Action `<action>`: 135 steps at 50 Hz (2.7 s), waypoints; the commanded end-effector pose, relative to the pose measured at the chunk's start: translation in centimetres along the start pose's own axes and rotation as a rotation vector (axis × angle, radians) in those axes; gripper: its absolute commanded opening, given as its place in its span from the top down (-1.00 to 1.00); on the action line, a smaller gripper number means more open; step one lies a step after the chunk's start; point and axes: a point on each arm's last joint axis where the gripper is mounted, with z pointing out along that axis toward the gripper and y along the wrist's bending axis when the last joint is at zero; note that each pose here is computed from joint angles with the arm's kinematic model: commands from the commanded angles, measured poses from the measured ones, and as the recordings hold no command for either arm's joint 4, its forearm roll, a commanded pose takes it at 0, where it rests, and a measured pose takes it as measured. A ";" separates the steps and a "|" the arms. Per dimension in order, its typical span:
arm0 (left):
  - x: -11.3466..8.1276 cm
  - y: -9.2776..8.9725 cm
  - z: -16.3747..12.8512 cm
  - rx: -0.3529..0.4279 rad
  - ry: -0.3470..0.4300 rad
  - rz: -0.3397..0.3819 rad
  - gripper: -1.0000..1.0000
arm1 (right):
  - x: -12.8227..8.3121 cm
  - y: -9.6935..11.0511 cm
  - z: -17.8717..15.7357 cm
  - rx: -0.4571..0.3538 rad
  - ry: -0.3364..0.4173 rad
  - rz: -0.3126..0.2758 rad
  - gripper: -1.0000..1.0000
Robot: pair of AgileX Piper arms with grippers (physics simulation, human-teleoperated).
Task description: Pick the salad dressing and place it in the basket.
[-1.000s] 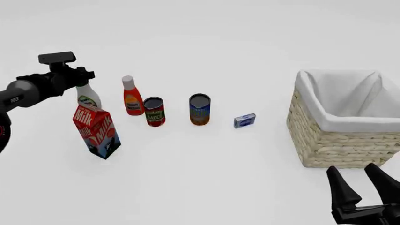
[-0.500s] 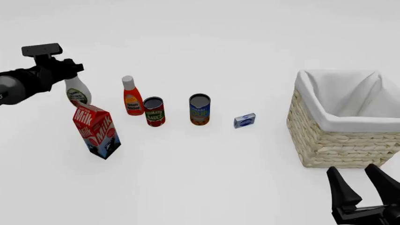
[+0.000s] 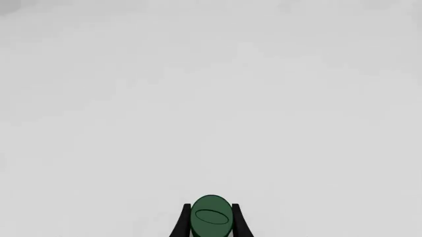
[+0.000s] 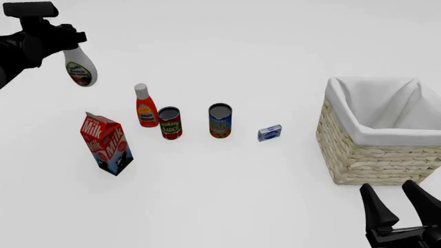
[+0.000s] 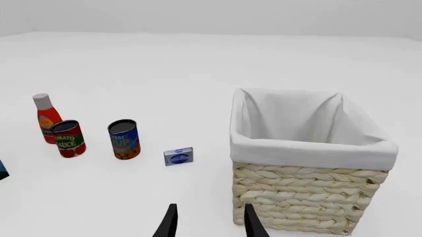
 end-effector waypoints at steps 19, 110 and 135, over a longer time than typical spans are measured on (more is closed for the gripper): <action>-2.8 -15.1 -10.3 0.377 -0.105 0.162 1.00 | -0.1 0.1 0.1 -0.013 -0.009 -0.004 -1.00; 4.2 -26.9 -18.2 0.750 -0.038 0.238 1.00 | -10.3 5.4 5.6 -0.395 -0.034 -0.284 -1.00; 4.0 -27.4 -19.7 0.784 -0.035 0.219 1.00 | -10.3 9.3 8.4 -0.531 -0.087 -0.284 -1.00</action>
